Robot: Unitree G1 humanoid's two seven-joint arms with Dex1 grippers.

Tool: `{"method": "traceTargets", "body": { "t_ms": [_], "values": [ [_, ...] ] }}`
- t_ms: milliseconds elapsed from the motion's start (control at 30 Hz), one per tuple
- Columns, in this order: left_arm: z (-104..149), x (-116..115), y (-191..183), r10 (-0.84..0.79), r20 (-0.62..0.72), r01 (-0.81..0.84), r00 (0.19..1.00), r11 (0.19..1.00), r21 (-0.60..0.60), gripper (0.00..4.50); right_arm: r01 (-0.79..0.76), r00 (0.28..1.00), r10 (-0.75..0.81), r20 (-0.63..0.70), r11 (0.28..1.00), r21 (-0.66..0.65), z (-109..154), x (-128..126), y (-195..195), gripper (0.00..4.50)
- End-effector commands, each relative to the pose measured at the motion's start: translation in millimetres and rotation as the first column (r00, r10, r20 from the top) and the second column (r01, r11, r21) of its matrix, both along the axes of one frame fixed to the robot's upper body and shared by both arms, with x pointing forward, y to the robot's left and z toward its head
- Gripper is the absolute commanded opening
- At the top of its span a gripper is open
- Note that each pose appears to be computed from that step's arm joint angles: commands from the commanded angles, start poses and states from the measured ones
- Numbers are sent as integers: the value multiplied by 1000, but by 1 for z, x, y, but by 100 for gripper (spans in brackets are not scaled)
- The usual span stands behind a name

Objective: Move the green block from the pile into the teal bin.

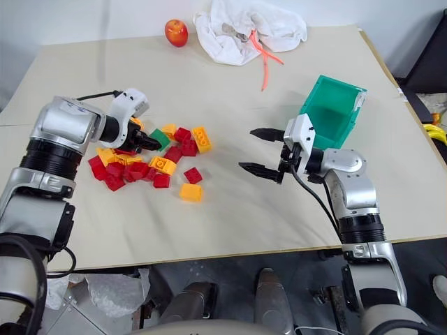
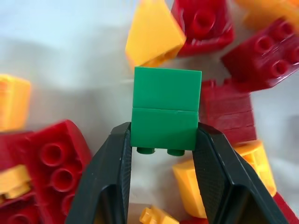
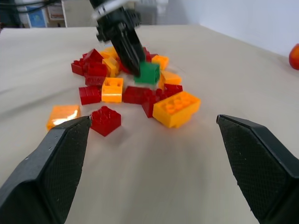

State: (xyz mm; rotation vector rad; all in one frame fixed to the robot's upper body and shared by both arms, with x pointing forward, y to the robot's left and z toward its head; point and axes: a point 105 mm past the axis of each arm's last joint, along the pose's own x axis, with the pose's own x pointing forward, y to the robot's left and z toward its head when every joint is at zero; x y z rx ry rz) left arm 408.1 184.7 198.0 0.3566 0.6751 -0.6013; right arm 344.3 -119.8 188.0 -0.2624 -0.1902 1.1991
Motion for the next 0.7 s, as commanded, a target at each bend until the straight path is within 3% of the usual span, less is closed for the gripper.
{"method": "traceTargets", "body": {
  "t_ms": [33,133,233,500,700],
  "values": [
    [31,-2,-31,-138,137,146,981,988,-50,151,19,998,-20,54,1000,10,16,-2,-8,450],
    [35,-15,-90,-365,215,381,906,924,-37,151,60,997,-59,45,998,-17,13,-3,-23,450],
    [6,-36,-141,-540,160,554,826,830,-60,151,83,996,-80,42,993,-81,6,-11,-42,450],
    [-45,-54,-192,-669,60,671,741,735,-94,151,177,984,-177,19,972,-156,-4,-19,-74,450],
    [-43,-43,-191,-658,98,665,747,741,-88,329,241,970,-241,27,951,-191,-4,-32,-93,450]
  ]
}}
